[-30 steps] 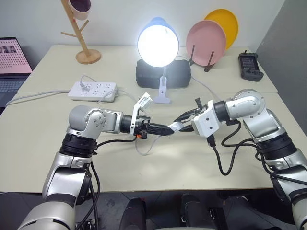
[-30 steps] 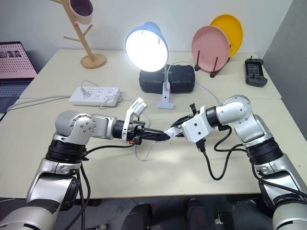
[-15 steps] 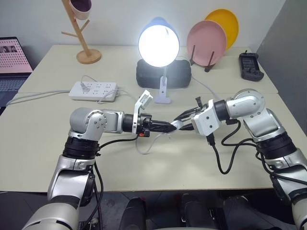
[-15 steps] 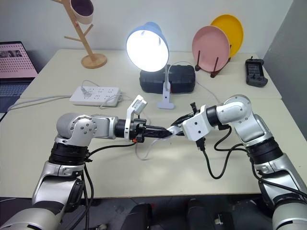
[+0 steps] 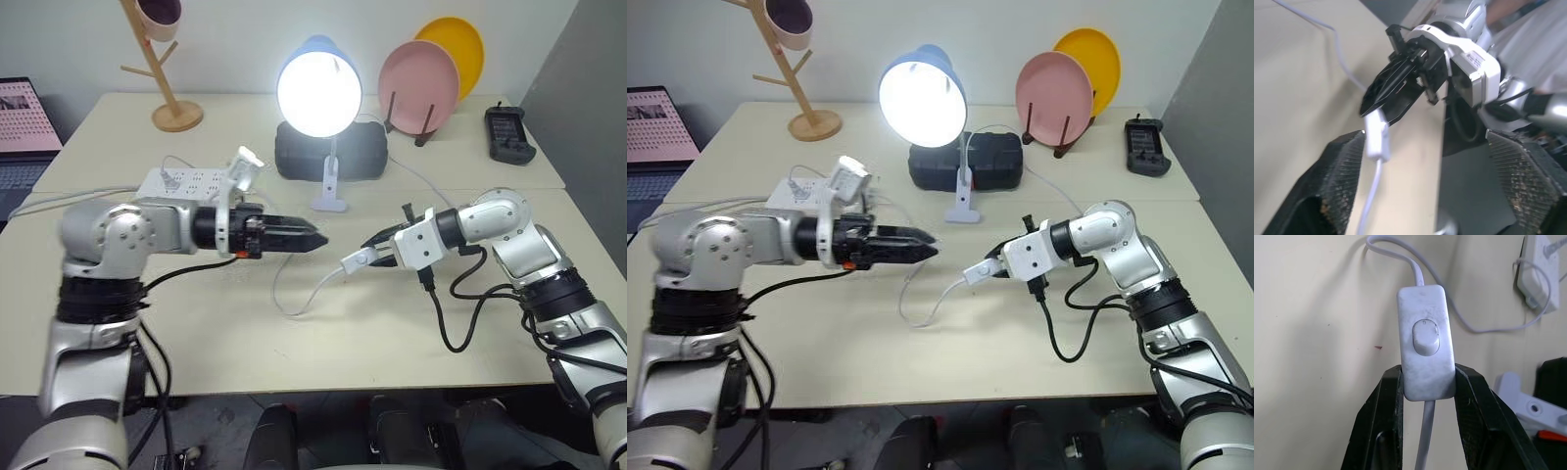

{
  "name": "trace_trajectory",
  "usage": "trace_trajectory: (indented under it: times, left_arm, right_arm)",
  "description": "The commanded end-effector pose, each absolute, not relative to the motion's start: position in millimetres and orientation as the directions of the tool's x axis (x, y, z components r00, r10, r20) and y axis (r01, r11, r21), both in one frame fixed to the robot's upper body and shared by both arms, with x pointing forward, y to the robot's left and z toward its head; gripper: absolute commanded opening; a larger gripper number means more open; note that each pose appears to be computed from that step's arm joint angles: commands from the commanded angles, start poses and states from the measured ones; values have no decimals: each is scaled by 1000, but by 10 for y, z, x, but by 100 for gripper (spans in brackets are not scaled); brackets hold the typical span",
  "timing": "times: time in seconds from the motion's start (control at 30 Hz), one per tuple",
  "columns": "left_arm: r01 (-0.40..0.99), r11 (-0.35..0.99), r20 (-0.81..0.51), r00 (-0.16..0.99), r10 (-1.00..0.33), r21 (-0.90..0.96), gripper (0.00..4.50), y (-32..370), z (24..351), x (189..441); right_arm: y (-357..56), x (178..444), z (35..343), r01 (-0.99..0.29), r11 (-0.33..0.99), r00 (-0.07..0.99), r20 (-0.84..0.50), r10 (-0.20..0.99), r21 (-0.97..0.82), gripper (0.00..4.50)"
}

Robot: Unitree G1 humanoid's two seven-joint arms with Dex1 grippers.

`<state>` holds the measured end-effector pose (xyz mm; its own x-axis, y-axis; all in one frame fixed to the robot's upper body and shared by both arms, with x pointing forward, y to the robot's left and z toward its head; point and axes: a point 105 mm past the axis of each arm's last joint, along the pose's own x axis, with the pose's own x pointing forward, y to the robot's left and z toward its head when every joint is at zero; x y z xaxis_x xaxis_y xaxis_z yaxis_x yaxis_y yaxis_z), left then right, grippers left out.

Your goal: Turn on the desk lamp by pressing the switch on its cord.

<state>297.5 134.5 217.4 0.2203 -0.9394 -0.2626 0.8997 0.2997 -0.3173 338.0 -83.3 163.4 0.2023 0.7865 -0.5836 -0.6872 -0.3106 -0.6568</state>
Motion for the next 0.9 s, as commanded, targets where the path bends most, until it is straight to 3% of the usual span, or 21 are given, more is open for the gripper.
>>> trace_trajectory:
  times: [0.03,0.2,0.23,0.37,0.53,0.63,0.9]
  left_arm:
    - [961,278,-368,252,-895,-16,447,1411,2198,2843]
    - [933,290,-383,352,-854,211,447,1471,2163,2874]
    - [918,314,-360,385,-850,241,450,1476,2187,2914]
    - [879,337,-367,452,-813,336,450,1541,2165,2993]
    - [871,376,-366,478,-799,318,450,1670,2177,3008]
    - [849,416,-362,519,-775,325,450,1778,2208,3031]
    - [818,451,-371,567,-736,357,450,1985,2297,3012]
  right_arm:
    - [-859,3515,1626,-728,-247,234,-570,787,-640,110]
    - [-944,3656,1365,-811,-205,234,-625,745,-548,110]
    - [-962,3670,1316,-833,-195,224,-637,737,-518,178]
    - [-993,3646,1318,-879,-178,172,-641,748,-443,247]
    - [-1055,3566,1557,-887,-159,155,-602,783,-435,366]
    - [-1238,3380,1828,-886,-125,174,-571,803,-446,435]
    - [-1548,3040,2283,-912,129,316,-466,826,-390,443]
